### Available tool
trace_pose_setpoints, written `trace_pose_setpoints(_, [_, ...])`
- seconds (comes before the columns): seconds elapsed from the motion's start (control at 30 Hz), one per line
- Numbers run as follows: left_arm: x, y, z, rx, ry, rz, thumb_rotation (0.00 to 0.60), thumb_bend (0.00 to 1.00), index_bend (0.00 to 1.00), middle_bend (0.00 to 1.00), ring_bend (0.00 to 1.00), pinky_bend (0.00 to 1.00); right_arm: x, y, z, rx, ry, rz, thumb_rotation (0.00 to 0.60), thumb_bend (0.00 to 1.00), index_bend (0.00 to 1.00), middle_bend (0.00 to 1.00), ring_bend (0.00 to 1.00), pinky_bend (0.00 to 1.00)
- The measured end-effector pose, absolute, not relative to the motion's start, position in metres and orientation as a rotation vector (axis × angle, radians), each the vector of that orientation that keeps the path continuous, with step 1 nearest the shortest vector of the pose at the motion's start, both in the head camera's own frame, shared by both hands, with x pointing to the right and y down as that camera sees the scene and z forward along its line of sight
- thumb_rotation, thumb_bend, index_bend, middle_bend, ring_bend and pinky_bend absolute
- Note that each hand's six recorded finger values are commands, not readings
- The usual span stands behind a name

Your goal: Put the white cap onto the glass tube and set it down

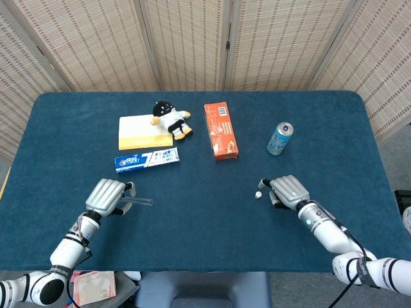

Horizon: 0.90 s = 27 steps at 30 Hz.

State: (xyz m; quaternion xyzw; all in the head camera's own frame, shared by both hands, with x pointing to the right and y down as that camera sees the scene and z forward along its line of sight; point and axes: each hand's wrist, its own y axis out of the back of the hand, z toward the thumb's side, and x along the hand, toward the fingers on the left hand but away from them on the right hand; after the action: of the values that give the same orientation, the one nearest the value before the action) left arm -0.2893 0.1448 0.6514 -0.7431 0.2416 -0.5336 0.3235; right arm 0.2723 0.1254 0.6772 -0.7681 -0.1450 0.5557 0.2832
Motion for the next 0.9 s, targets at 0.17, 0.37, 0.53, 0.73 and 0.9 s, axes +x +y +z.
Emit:
trace_pose_setpoints(0.17, [-0.291,0.144,0.650,-1.949,0.639,-1.403,0.600,0.43,0.60,1.00,1.00,1.00,0.274,0.117,0.656,-1.998,-0.488,1.427,0.600,0.36,0.27,0.58,0.60,0.77])
trace_pose_setpoints(0.37, [-0.287,0.147,0.650,-1.970,0.630,-1.392,0.600,0.43,0.60,1.00,1.00,1.00,0.273,0.110,0.642,-1.955,-0.603,1.322,0.600,0.18,0.27,0.28,0.23,0.33])
trace_pose_setpoints(0.53, [-0.288,0.148,0.649,-1.970,0.633,-1.390,0.600,0.43,0.60,1.00,1.00,1.00,0.274,0.110,0.648,-1.950,-0.609,1.316,0.600,0.14,0.27,0.27,0.20,0.26])
trace_pose_setpoints(0.73, [-0.287,0.150,0.648,-1.971,0.626,-1.392,0.600,0.43,0.60,1.00,1.00,1.00,0.274,0.108,0.659,-1.916,-0.550,1.333,0.600,0.14,0.27,0.63,0.64,0.81])
trace_pose_setpoints(0.9, [-0.287,0.152,0.647,-1.970,0.625,-1.394,0.600,0.43,0.60,1.00,1.00,1.00,0.274,0.106,0.670,-1.905,-0.508,1.351,0.600,0.18,0.37,0.98,0.99,1.00])
